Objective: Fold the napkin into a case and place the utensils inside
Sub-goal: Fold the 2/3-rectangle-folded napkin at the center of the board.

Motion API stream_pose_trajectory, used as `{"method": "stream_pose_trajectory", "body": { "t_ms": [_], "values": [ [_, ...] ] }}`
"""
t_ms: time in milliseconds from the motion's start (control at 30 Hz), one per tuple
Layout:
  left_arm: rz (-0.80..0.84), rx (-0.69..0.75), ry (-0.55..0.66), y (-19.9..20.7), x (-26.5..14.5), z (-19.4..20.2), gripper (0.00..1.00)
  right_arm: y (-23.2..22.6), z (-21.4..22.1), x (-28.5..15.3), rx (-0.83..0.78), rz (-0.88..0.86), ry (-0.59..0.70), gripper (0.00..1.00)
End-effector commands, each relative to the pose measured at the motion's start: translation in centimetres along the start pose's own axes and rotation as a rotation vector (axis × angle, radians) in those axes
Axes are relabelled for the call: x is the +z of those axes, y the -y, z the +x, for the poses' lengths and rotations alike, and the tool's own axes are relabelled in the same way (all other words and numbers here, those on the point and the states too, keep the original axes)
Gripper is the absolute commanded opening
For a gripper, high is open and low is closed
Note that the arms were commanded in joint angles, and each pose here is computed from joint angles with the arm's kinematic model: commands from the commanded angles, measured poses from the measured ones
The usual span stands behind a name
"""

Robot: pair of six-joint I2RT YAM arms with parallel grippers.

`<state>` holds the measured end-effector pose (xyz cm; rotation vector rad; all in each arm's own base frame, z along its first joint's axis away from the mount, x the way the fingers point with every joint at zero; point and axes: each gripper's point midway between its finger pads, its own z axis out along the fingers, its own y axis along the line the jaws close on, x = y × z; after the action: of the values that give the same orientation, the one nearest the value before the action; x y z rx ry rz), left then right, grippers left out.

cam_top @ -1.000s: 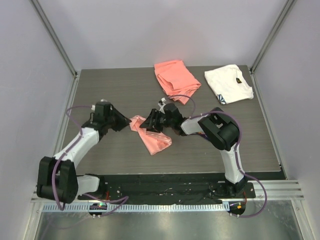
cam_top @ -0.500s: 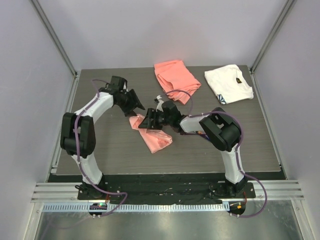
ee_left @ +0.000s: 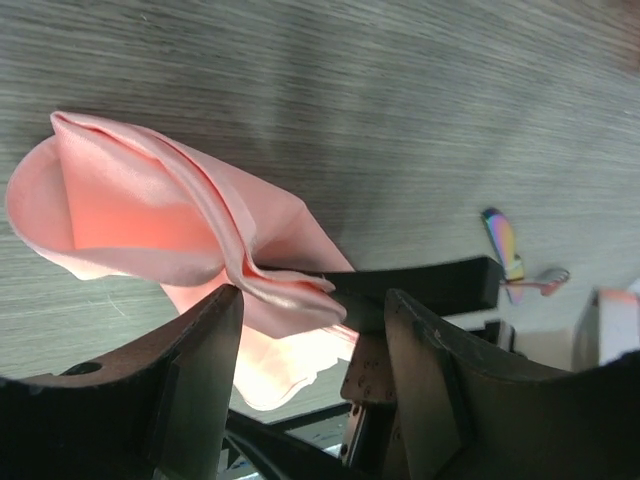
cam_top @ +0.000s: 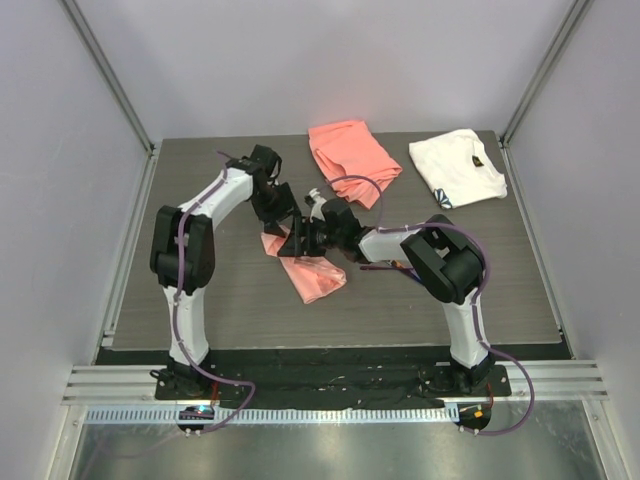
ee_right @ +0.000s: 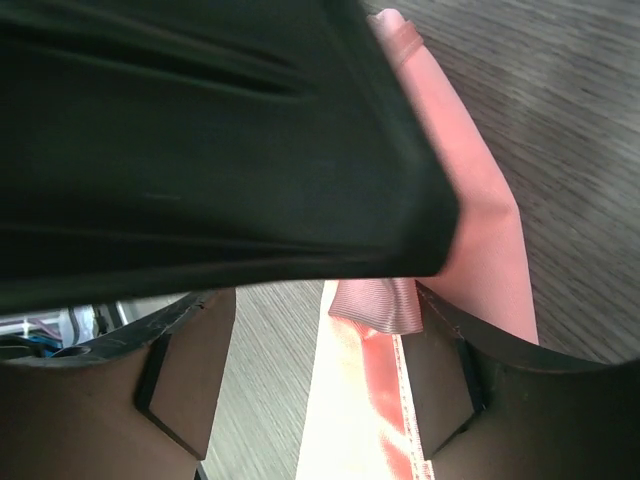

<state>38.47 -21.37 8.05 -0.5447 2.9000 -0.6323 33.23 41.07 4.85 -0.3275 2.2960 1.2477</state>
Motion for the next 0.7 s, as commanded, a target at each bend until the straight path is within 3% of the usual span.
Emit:
{"method": "stream_pose_trajectory", "body": {
  "t_ms": [0, 333, 667],
  "values": [
    [-0.113, 0.012, -0.034, -1.0, 0.2, 0.6, 0.63, 2.3, 0.4, -0.7, -0.059, 0.123, -0.028, 0.72],
    [-0.261, 0.071, -0.07, -1.6, 1.1, 1.6, 0.64, 3.2, 0.8, -0.8, -0.197, 0.218, -0.062, 0.72],
    [-0.185, 0.097, -0.105, 0.3, 3.0, 2.2, 0.69, 3.7, 1.4, -0.9, -0.238, 0.242, -0.09, 0.73]
  ]
}}
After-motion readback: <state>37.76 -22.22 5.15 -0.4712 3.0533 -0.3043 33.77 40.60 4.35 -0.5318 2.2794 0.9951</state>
